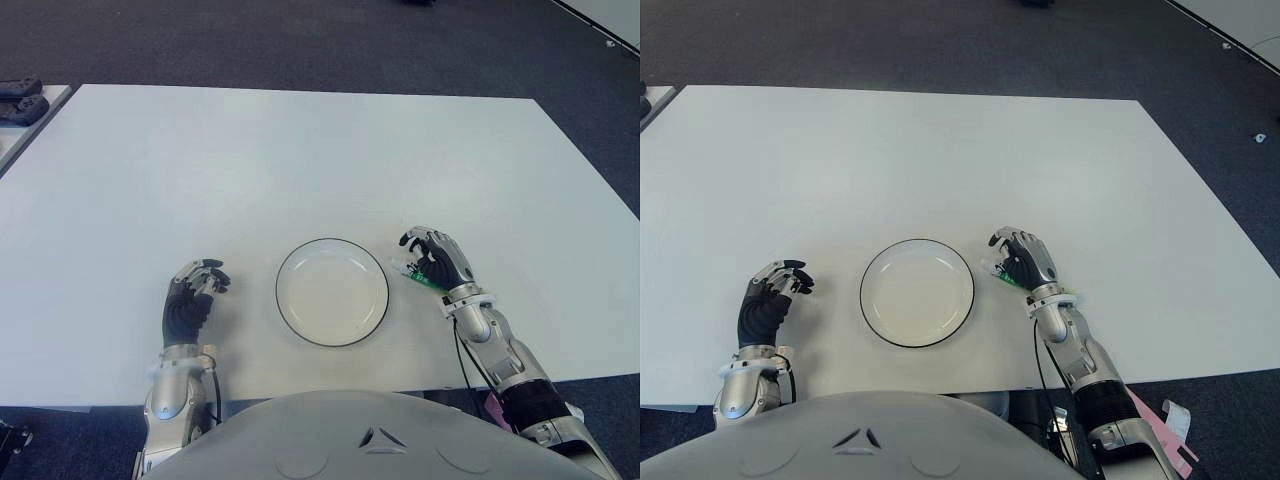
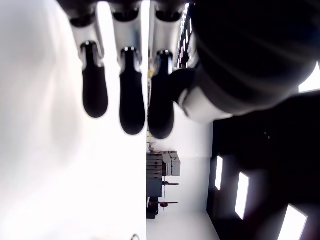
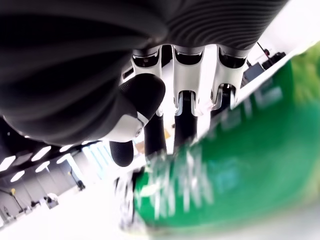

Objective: Put the toothpaste on the table into the plate.

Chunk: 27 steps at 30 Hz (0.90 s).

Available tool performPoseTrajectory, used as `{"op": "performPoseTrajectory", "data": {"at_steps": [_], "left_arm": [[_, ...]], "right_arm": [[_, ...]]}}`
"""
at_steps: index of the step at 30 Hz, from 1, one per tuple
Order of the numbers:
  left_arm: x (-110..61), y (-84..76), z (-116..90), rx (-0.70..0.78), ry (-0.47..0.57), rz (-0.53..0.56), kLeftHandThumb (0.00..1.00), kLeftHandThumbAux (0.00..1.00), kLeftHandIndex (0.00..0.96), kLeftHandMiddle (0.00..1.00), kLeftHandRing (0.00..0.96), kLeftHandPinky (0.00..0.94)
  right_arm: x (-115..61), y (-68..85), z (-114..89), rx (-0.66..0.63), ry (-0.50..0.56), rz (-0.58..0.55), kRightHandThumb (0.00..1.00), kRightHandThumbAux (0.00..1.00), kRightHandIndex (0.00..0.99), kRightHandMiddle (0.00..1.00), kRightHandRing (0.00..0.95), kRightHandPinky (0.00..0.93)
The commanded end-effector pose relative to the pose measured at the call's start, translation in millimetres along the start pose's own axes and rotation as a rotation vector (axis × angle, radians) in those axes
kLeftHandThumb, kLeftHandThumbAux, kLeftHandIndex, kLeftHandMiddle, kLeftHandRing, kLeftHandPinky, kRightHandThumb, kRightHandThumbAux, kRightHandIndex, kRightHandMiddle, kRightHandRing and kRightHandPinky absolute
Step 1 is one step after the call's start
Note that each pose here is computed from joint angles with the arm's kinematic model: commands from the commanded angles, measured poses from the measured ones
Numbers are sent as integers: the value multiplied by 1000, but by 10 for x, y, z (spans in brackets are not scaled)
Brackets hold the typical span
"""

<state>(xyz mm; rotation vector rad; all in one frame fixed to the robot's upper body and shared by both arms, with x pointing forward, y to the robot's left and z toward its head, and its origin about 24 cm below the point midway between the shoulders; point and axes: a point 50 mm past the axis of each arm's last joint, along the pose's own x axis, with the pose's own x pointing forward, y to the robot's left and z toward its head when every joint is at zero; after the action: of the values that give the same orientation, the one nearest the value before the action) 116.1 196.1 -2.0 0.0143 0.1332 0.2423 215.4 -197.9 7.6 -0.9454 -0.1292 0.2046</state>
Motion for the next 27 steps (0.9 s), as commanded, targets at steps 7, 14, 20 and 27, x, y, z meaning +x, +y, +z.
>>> {"op": "performPoseTrajectory", "data": {"at_steps": [7, 14, 20, 27], "left_arm": [[5, -5, -21, -6, 10, -16, 701, 720, 431, 569, 548, 515], [17, -12, -27, -8, 15, -21, 701, 720, 431, 568, 548, 518], [24, -17, -26, -4, 19, -11, 702, 720, 432, 573, 550, 516], [29, -30, -20, 4, 20, -7, 702, 720, 432, 578, 552, 518]], "right_arm": [[14, -63, 15, 20, 11, -26, 1000, 667, 426, 407, 489, 561], [27, -99, 31, 25, -1, -49, 1000, 666, 428, 410, 490, 561], [37, -124, 46, 28, -10, -75, 1000, 665, 431, 411, 491, 561], [48, -188, 83, 45, -29, -132, 1000, 663, 438, 418, 500, 561]]}}
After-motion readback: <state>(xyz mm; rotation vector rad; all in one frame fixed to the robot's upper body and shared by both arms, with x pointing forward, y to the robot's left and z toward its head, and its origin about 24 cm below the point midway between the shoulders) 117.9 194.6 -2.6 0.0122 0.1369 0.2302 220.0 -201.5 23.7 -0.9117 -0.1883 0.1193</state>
